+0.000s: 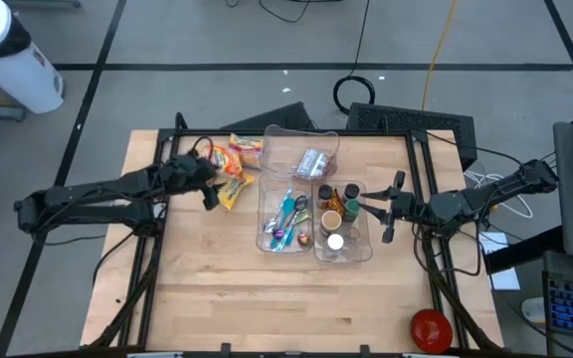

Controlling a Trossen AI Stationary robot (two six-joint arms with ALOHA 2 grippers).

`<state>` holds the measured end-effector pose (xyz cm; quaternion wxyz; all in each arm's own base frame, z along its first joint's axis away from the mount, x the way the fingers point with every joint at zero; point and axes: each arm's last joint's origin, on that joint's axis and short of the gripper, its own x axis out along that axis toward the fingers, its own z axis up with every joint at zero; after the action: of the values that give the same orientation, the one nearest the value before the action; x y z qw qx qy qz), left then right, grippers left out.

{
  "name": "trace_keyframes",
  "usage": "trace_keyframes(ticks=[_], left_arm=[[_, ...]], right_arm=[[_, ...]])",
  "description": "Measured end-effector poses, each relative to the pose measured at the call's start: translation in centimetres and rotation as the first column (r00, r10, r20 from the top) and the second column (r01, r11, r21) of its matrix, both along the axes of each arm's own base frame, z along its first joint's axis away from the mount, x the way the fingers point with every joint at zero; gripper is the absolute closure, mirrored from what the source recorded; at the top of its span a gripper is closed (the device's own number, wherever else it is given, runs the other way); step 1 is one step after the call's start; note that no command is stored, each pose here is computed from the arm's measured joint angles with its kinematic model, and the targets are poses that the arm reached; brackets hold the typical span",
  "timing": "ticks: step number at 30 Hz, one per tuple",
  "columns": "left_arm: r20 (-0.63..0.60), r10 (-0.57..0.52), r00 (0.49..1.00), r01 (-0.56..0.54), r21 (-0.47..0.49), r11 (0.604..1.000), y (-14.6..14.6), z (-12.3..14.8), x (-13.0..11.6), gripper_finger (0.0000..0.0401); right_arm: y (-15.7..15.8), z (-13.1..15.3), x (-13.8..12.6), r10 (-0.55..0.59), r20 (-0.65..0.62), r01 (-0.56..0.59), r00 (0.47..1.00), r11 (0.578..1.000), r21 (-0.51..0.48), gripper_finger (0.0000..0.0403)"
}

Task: Pick & Place Food Item
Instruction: Put the orange noodle pack into the top transparent bin

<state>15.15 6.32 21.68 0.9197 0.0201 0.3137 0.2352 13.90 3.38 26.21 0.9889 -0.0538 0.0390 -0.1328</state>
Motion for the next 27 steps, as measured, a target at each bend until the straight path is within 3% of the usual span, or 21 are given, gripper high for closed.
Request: trace_keyframes(ticks=[4,11,15,19,24,27], left_arm=[[-0.131,0.082,0.988,-0.064,0.137,0.989,0.5,-0.7,0.2,0.0162],[-0.296,0.063,0.953,-0.017,0.155,0.988,1.0,-2.6,1.3,0.0203],[-0.368,0.133,0.92,-0.061,0.202,0.978,1.4,-3.5,1.5,0.0229],[-0.358,0.158,0.92,-0.085,0.212,0.974,1.4,-3.5,1.6,0.0278],[-0.28,0.2,0.939,-0.13,0.25,0.959,1.0,-2.4,1.3,0.0375],[-0.156,0.215,0.964,-0.171,0.256,0.951,0.7,-1.0,1.1,0.0391]], right_arm=[[0.0,0.4,0.0,0.004,0.026,-0.002,1.0,0.999,-0.049,0.0298],[0.0,1.5,0.0,0.004,0.13,0.001,0.992,0.999,-0.043,0.0298],[0.0,1.5,0.0,0.005,0.13,0.001,0.991,0.999,-0.043,0.0298],[0.1,1.5,0.1,0.004,0.13,-0.001,0.992,1.0,-0.025,0.0298],[0.2,1.3,0.4,0.002,0.122,0.001,0.993,1.0,-0.023,0.0298],[0.2,1.2,0.6,0.002,0.114,0.0,0.993,1.0,-0.026,0.0298]])
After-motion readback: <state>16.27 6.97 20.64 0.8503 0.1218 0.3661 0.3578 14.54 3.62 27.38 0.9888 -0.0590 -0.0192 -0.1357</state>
